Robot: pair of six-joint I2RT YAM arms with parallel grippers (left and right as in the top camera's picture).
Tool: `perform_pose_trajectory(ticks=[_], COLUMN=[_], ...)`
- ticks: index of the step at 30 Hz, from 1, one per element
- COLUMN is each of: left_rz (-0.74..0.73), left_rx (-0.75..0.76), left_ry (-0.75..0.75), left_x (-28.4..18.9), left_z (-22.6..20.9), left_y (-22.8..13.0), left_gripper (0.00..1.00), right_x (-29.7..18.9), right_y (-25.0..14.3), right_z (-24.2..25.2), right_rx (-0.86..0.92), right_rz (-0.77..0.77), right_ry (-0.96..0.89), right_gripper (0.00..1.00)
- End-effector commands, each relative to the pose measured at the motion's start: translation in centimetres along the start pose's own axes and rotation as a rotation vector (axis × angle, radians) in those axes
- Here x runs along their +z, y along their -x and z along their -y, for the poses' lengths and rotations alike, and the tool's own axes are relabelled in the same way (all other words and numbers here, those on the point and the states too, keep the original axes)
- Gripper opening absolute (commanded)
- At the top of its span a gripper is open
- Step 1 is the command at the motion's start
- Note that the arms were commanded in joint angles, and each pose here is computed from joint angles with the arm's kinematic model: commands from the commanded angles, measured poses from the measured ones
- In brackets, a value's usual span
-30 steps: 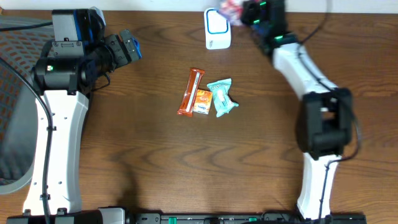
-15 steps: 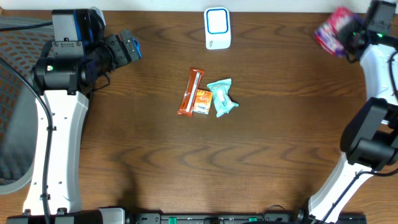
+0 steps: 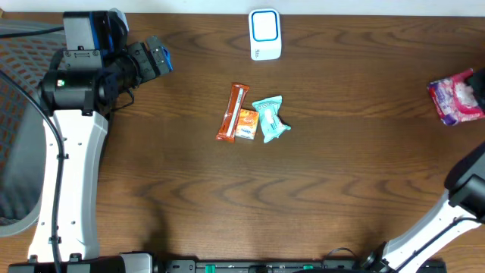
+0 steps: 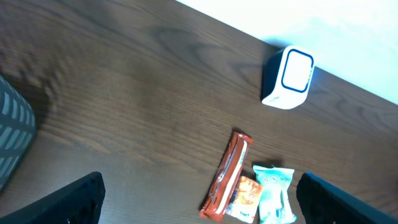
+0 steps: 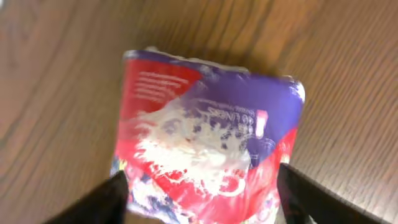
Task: Scan the item barcode
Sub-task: 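Carry the purple package to the right edge and release it, then reach the right gripper to the green wipes pack and grasp it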
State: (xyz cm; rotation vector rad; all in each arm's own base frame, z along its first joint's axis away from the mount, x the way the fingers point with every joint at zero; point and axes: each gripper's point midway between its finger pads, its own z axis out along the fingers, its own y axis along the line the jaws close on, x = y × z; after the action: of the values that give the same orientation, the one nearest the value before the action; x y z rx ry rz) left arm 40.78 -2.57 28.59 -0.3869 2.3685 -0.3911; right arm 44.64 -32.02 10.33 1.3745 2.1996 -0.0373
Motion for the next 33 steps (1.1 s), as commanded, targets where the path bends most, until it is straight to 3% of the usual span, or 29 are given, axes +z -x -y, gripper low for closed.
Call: perform_pose_trajectory(ticks=[1,3,7,10,12,14,16,17,24,33], left_rz=[-0.005,-0.005,-0.005,-0.005,-0.005,-0.005,-0.005,-0.005,-0.005,-0.005], left_rx=[0.005,0.004,0.005,0.005,0.005,0.005,0.005,0.004,0.004,0.005], left_ry=[0.007,0.007,0.007,0.007,0.007,0.008,0.007,0.008,0.007,0.007], left_x=[0.2,0.2,0.2,0.2,0.2,0.2,0.2,0.2,0.2,0.2], left_z=[-0.3,-0.3,-0.3,-0.3,-0.3,-0.3,-0.3,-0.3,-0.3,-0.3], left_y=[-0.1,-0.1,-0.1,-0.1,-0.1,-0.1,-0.1,-0.1,-0.1,-0.1], left_gripper=[0.98,0.98,0.98,0.98,0.98,0.98,0.98,0.98,0.98,0.98], right_x=[-5.6,-7.7,-10.8,-12.9,-13.4,-13.3,-12.4,-11.9,-11.0,-9.7], right_y=[2.1,1.5,-3.4,-10.9,-15.6,-19.8,-24.1,-25.9,-38.1,-45.2], right_z=[-3.3,-5.3,-10.9,-16.1,-17.7,-18.6,-18.9,-18.9,-20.2,-19.3], right_rx=[-0.033,-0.061,-0.179,-0.422,-0.599,-0.748,-0.866,-0.920,-1.217,-1.333], right_rz=[0.052,0.029,-0.124,-0.295,-0.364,-0.421,-0.472,-0.489,-0.598,-0.715], right_ry=[0.184,0.278,0.508,0.701,0.735,0.710,0.611,0.551,0.421,0.387], right_gripper=[0.76,0.76,0.75,0.75,0.75,0.77,0.92,0.92,0.79,0.70])
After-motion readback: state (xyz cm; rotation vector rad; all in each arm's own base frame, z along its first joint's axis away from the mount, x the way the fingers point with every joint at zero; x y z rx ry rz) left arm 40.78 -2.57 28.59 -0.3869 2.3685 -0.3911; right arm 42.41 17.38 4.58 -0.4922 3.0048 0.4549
